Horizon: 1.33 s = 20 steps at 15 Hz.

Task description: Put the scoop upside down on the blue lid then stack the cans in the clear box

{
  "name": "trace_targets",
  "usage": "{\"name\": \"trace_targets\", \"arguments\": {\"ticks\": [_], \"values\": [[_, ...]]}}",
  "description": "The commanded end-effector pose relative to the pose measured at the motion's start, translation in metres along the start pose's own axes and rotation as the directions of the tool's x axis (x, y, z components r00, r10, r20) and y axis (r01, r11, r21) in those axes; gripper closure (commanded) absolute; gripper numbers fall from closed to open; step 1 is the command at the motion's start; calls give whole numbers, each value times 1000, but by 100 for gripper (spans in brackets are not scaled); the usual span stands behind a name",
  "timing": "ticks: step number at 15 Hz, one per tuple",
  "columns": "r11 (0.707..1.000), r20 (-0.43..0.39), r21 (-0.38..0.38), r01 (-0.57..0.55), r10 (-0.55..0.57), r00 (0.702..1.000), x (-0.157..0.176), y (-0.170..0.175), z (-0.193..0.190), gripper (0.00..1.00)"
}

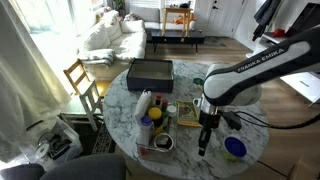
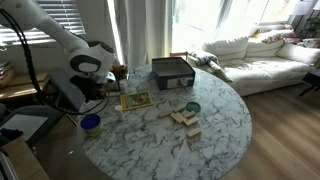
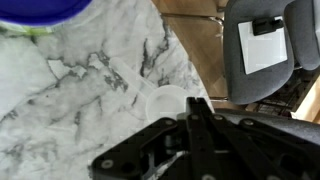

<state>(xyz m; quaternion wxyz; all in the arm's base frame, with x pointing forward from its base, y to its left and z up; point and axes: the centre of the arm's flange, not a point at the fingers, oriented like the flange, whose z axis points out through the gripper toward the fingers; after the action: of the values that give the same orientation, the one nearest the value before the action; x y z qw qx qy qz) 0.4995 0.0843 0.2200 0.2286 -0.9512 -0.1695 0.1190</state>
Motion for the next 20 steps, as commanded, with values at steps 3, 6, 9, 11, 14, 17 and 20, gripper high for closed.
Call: {"name": "trace_targets", "arguments": {"ticks": [3,6,9,11,14,17,20], "values": [[999,-48,-45,-26,24,999,16,22,10,92],[996,-77,-88,-32,25,997,18,27,4,66],[991,-96,-127,-39,27,995,20,34,3,45],[988,-108,-145,-44,29,994,20,38,3,31],[985,-123,-167,-51,30,992,20,43,0,8],[981,-138,-181,-63,38,990,19,46,-3,0],[980,-143,-187,-75,48,989,16,49,-7,0]]}}
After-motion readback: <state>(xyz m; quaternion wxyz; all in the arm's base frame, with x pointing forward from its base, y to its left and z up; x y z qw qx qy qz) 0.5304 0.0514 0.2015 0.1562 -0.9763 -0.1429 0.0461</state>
